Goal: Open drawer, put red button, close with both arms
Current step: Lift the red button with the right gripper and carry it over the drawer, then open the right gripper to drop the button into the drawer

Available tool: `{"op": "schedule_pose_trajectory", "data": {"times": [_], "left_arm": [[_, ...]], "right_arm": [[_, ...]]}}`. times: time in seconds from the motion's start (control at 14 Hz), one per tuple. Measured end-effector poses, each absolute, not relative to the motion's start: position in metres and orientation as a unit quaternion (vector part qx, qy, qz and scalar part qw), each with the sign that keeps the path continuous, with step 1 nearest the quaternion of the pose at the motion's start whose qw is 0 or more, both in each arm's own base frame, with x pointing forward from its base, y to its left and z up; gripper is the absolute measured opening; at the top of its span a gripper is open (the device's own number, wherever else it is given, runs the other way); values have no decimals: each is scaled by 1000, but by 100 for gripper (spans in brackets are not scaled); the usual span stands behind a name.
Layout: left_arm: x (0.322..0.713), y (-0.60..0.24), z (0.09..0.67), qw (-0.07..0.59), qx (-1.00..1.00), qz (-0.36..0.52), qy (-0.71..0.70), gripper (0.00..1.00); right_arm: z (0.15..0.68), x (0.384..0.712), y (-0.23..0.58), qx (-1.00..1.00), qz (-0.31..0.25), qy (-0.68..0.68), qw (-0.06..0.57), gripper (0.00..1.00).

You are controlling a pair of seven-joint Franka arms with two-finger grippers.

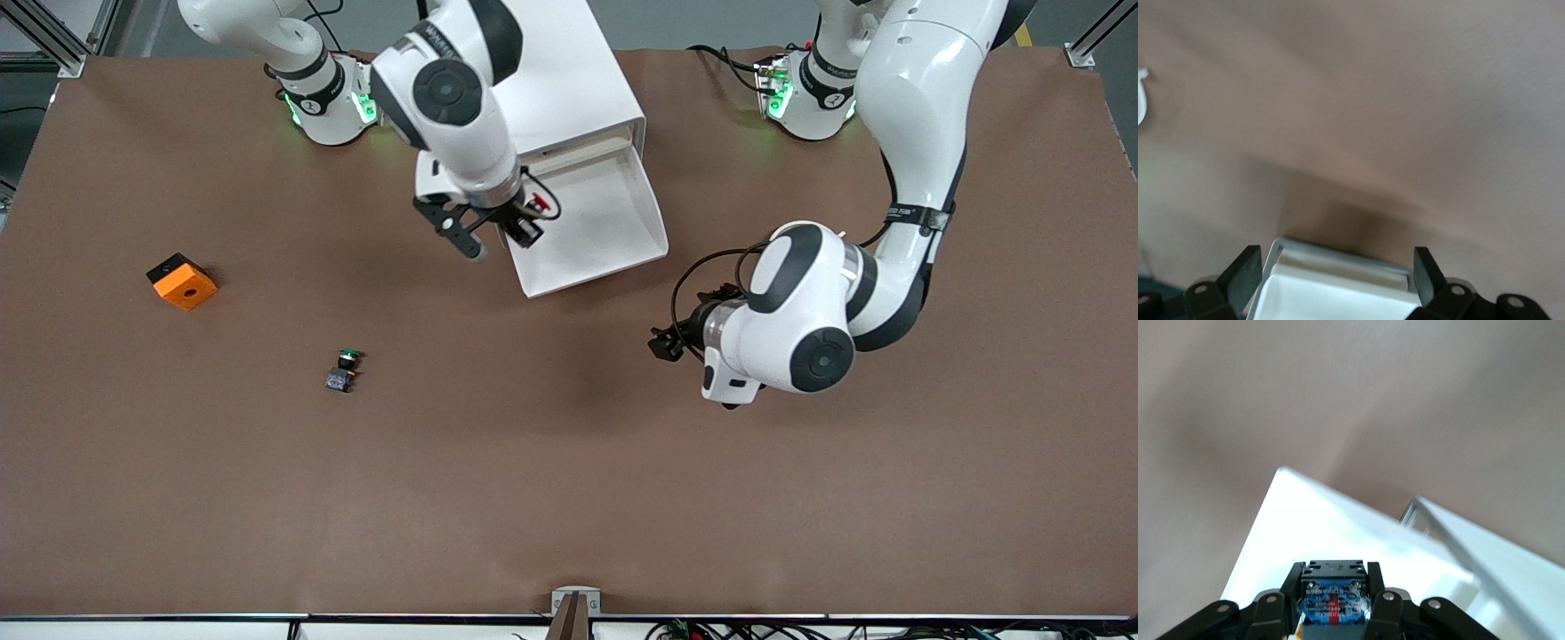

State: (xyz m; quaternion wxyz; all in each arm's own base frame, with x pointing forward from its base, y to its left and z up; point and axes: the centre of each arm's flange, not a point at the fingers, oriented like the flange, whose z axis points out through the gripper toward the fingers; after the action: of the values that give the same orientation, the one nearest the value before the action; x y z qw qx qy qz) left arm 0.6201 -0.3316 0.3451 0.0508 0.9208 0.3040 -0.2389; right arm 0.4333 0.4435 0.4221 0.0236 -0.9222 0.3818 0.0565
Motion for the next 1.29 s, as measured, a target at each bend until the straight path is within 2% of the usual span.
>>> {"op": "schedule_pose_trajectory", "data": {"times": [0.29, 0.57, 1.07, 1.14, 1.29], "left_arm": [[615, -357, 338, 53, 941, -182, 280, 100], [615, -376, 340, 45, 963, -107, 244, 100], [611, -386, 341, 38, 969, -86, 229, 100], [611, -386, 341, 34, 971, -79, 224, 100], [609, -392, 342, 28, 974, -64, 213, 100]], "right_arm": [[412, 406, 482, -926, 42, 373, 41, 42], [383, 407, 493, -932, 24, 361, 35, 42], [359, 408, 508, -935, 4, 354, 31, 42], [359, 409, 509, -934, 3, 356, 34, 48], [359, 409, 510, -933, 2, 359, 35, 68]]}}
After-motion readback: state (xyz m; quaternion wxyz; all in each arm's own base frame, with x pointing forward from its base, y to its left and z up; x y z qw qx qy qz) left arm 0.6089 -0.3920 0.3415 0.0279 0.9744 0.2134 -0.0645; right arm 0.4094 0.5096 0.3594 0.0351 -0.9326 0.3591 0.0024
